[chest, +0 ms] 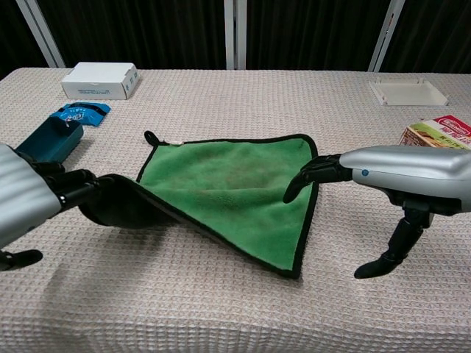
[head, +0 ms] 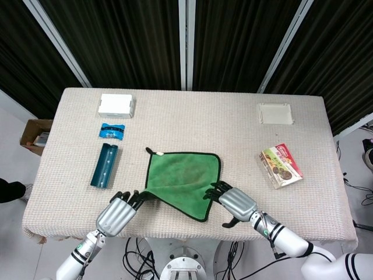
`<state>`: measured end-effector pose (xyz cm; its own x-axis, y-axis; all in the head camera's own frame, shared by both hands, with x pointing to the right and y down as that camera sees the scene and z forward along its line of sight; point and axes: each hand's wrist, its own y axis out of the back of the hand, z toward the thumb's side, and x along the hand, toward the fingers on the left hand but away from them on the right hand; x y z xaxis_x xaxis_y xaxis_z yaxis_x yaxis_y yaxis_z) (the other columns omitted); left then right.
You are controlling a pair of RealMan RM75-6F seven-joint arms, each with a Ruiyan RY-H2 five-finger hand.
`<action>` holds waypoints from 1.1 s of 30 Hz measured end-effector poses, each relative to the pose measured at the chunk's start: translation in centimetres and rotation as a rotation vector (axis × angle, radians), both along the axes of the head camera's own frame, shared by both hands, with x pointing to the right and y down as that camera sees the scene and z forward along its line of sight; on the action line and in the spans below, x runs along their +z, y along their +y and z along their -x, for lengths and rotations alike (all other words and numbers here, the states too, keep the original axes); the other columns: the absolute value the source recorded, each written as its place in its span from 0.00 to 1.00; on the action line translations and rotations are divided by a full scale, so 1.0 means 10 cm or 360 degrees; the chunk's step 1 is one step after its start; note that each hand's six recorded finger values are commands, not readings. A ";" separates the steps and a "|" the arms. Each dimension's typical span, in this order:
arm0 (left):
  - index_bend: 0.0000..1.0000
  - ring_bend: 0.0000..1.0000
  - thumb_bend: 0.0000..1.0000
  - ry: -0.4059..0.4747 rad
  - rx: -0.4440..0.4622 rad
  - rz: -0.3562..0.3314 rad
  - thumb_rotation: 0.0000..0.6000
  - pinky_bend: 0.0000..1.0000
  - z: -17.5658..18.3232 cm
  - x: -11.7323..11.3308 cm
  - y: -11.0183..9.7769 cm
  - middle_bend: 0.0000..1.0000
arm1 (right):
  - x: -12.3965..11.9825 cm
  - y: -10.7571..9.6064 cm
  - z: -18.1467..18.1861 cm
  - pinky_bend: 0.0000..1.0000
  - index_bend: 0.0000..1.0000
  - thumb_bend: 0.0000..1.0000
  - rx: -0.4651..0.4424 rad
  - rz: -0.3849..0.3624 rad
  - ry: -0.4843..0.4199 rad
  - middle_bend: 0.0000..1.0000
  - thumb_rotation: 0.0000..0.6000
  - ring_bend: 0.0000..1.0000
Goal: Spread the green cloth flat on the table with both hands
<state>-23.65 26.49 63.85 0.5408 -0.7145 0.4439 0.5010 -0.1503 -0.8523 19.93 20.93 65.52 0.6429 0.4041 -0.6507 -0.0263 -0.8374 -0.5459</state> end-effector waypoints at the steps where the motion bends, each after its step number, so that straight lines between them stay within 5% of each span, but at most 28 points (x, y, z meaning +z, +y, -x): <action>1: 0.13 0.44 0.04 -0.0010 -0.0018 0.0011 1.00 0.66 0.01 -0.04 -0.01 0.28 | 0.01 -0.01 0.01 0.00 0.19 0.00 -0.0002 0.0001 -0.0001 0.13 1.00 0.00; 10: 0.13 0.42 0.04 0.0024 -0.0121 0.0218 1.00 0.65 0.03 -0.24 -0.01 0.28 | 0.10 -0.07 0.08 0.00 0.18 0.00 0.0014 0.0025 -0.0011 0.13 1.00 0.00; 20: 0.19 0.52 0.00 0.0373 -0.0365 0.0440 1.00 0.66 0.11 -0.50 -0.21 0.38 | 0.17 0.10 0.09 0.00 0.21 0.03 -0.0059 0.0023 -0.0002 0.13 1.00 0.00; 27: 0.21 0.52 0.00 0.0725 -0.0640 0.0221 1.00 0.66 0.43 -0.64 -0.70 0.37 | 0.25 0.22 0.17 0.00 0.38 0.13 -0.0116 -0.0132 -0.0061 0.13 1.00 0.00; 33: 0.20 0.50 0.00 0.0798 -0.0830 0.0143 1.00 0.65 0.74 -0.49 -0.97 0.35 | 0.44 0.29 0.28 0.00 0.44 0.19 -0.0113 -0.0238 -0.0125 0.15 1.00 0.00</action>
<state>-31.00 16.81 58.97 0.2939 -0.9071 0.3013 -0.1024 -0.3433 -0.9336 17.14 23.84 69.93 0.7198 0.4444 -0.5334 -0.0346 -0.7444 -0.6668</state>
